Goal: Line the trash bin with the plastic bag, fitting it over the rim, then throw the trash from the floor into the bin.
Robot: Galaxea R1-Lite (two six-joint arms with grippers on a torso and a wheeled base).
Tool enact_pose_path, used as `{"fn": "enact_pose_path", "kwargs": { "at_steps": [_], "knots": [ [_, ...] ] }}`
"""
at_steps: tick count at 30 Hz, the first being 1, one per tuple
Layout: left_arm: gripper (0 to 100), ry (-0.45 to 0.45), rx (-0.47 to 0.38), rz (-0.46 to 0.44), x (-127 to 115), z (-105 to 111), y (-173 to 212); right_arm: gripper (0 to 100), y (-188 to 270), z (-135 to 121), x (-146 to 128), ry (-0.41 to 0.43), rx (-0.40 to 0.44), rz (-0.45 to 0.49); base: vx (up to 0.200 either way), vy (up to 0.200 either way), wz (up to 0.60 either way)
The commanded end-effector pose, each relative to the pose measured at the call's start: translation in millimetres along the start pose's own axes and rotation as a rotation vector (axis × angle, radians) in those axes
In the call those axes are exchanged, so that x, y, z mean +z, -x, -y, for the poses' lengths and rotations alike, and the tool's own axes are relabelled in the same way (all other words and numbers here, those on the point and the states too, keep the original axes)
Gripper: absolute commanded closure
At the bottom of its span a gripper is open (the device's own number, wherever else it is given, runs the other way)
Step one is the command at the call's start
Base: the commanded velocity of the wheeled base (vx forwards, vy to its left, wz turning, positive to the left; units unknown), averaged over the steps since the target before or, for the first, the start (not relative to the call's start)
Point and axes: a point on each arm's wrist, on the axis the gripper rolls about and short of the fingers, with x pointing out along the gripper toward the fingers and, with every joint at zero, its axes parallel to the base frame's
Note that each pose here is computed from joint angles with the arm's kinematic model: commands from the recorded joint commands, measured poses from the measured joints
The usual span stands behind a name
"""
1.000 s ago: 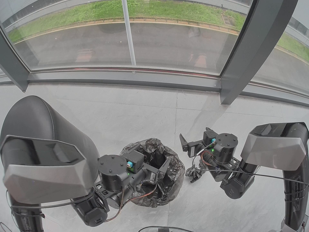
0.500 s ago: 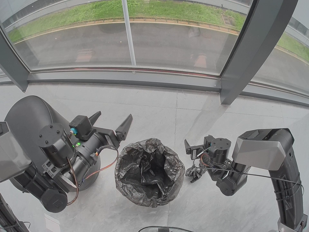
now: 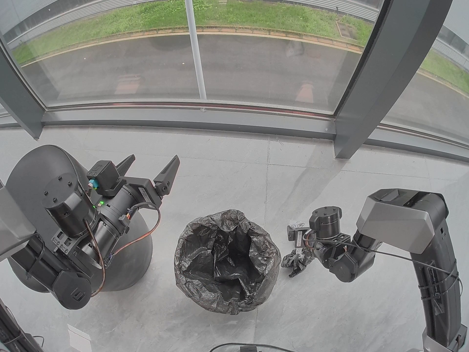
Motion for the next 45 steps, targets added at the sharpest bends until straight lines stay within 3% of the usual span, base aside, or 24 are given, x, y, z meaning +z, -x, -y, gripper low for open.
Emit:
{"fn": "enact_pose_path", "kwargs": {
  "at_steps": [1,13,20,29,37,45],
  "knots": [
    [0,-0.002,0.012,0.013,3,-6,-1,0,-16,13,23,-0.048,-0.043,0.011,0.000,0.000,0.00],
    [0,-0.003,0.013,-0.004,-2,-6,-2,0,-45,23,34,-0.031,-0.106,-0.095,0.000,0.000,0.00],
    [0,-0.004,0.016,-0.011,-4,-7,-4,0,-50,21,34,-0.019,-0.099,-0.136,0.000,0.000,0.00],
    [0,-0.004,0.016,-0.014,-5,-7,-3,0,-70,12,57,-0.024,-0.097,-0.175,0.000,0.000,0.00],
    [0,-0.005,0.017,-0.022,-8,-7,-4,0,-84,3,67,-0.093,-0.073,-0.246,0.000,0.000,0.00],
    [0,-0.007,0.018,-0.029,-10,-8,-5,0,-98,-3,67,-0.104,-0.081,-0.284,0.000,0.000,0.00]
  ]
}}
